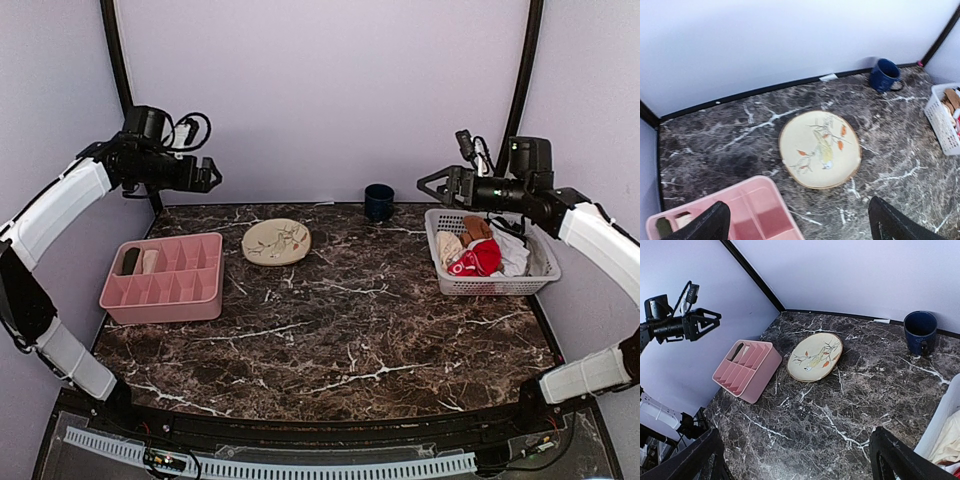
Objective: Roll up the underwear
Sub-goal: Reset both arms
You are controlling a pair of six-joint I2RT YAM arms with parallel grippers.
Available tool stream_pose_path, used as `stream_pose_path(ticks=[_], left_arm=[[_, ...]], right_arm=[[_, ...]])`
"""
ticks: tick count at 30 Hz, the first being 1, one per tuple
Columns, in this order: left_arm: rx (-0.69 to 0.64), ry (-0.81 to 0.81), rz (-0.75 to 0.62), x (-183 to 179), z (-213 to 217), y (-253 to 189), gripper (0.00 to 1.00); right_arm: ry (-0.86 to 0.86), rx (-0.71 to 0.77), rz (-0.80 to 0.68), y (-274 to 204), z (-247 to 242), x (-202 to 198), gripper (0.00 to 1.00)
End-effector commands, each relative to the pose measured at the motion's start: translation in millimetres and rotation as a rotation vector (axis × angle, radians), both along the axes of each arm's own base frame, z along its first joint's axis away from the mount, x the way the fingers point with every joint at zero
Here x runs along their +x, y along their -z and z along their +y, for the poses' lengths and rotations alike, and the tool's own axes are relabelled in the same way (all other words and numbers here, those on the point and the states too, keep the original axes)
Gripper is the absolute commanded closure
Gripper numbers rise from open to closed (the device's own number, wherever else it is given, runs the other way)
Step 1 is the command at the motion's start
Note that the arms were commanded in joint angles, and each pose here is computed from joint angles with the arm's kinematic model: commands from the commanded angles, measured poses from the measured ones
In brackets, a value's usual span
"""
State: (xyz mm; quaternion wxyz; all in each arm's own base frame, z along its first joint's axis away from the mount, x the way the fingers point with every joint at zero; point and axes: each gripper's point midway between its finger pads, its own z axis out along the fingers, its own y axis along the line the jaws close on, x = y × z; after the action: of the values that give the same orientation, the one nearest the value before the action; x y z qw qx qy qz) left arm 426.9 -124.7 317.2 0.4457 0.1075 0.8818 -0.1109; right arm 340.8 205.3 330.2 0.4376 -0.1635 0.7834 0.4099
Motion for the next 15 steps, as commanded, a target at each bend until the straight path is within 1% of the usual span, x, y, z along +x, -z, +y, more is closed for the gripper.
stream_pose_path(ticks=[1, 3, 7, 10, 12, 15], left_arm=[[-0.075, 0.095, 0.062, -37, -62, 20, 0.01], [-0.086, 0.111, 0.112, -51, -84, 38, 0.01], [-0.080, 0.152, 0.206, -82, -122, 78, 0.01], [-0.134, 0.228, 0.270, -113, -154, 104, 0.01], [-0.160, 0.274, 0.299, -132, -171, 118, 0.01], [-0.156, 0.304, 0.348, -154, -183, 140, 0.01]], right_arm=[[0.015, 0.021, 0.056, 19, -6, -15, 0.01], [0.005, 0.022, 0.082, 32, -6, -24, 0.00], [-0.022, -0.012, 0.152, 73, -2, -42, 0.01], [-0.042, -0.036, 0.200, 106, 4, -59, 0.00], [-0.057, -0.041, 0.224, 123, 9, -70, 0.01], [-0.057, -0.037, 0.249, 138, 15, -82, 0.01]])
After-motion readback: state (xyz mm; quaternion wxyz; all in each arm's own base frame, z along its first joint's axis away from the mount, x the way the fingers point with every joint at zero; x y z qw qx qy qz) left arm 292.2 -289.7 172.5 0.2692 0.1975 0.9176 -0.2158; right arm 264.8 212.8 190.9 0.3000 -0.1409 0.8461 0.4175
